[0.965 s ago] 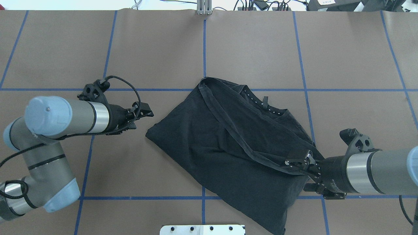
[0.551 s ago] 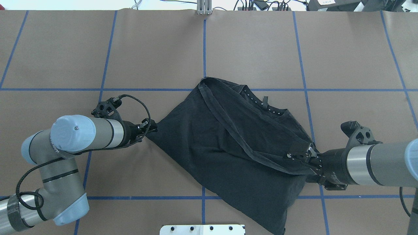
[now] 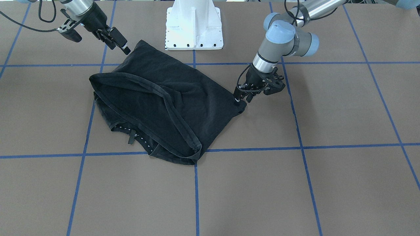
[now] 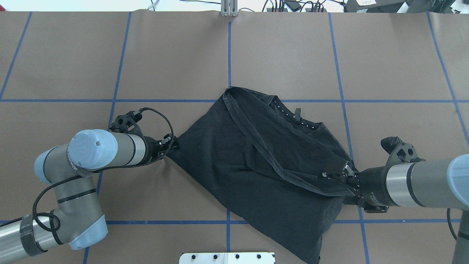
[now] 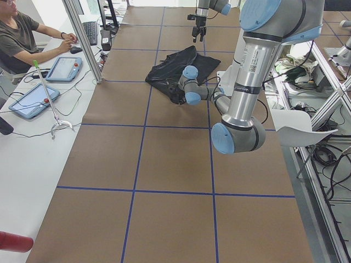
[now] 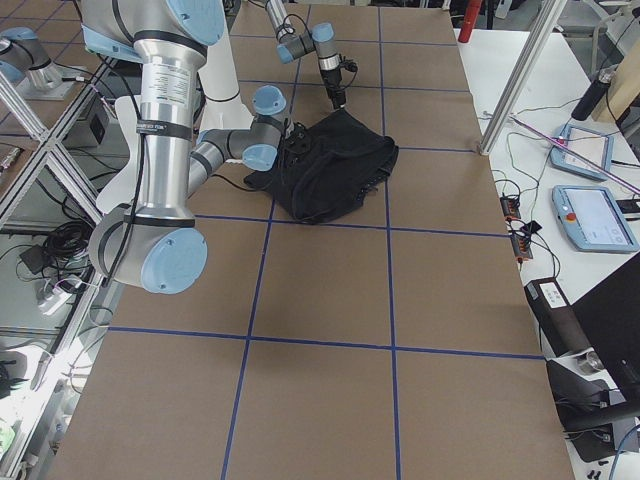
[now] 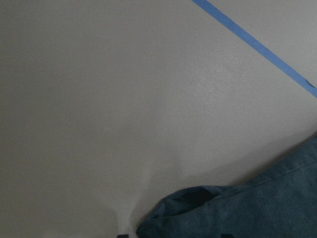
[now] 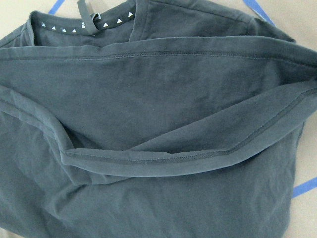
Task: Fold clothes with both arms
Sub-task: 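Pull the shirt edge away from the robot with the left gripper while the right releases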
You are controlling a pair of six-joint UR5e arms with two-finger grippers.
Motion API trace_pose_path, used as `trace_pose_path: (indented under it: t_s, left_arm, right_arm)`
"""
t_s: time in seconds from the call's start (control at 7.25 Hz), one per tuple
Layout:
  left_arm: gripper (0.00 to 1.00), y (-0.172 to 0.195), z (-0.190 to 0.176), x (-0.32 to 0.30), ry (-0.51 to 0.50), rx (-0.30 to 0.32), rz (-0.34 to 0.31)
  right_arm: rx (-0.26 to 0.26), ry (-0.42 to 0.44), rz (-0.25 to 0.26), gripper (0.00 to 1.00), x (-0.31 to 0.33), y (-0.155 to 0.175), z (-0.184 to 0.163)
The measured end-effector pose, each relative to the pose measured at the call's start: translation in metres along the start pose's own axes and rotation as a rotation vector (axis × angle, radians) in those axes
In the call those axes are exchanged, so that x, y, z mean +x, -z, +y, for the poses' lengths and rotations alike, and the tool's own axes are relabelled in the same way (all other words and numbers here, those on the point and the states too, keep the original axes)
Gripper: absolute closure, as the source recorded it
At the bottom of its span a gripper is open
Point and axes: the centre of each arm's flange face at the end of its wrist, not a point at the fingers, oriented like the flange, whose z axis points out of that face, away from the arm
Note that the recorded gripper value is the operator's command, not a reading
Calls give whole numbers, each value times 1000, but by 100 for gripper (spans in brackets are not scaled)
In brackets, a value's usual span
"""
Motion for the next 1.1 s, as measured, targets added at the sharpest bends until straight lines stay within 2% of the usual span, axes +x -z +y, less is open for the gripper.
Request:
trace_pose_path:
  t_s: [0.14, 0.83, 0.96, 1.1]
  left_arm:
    - [100, -1, 0, 0, 1, 0, -2]
    - [100, 4, -5, 3, -16, 6, 6]
    - [100, 8, -20, 6, -52, 28, 10]
    - [100, 13, -50, 18, -116, 73, 21]
  right_arm:
    - [0, 0, 0, 0, 0, 0, 0]
    - [5, -2, -2, 0, -1, 1, -2]
    - [9, -4, -5, 0, -1, 2, -4]
    - [14, -7, -10, 0, -3, 3, -6]
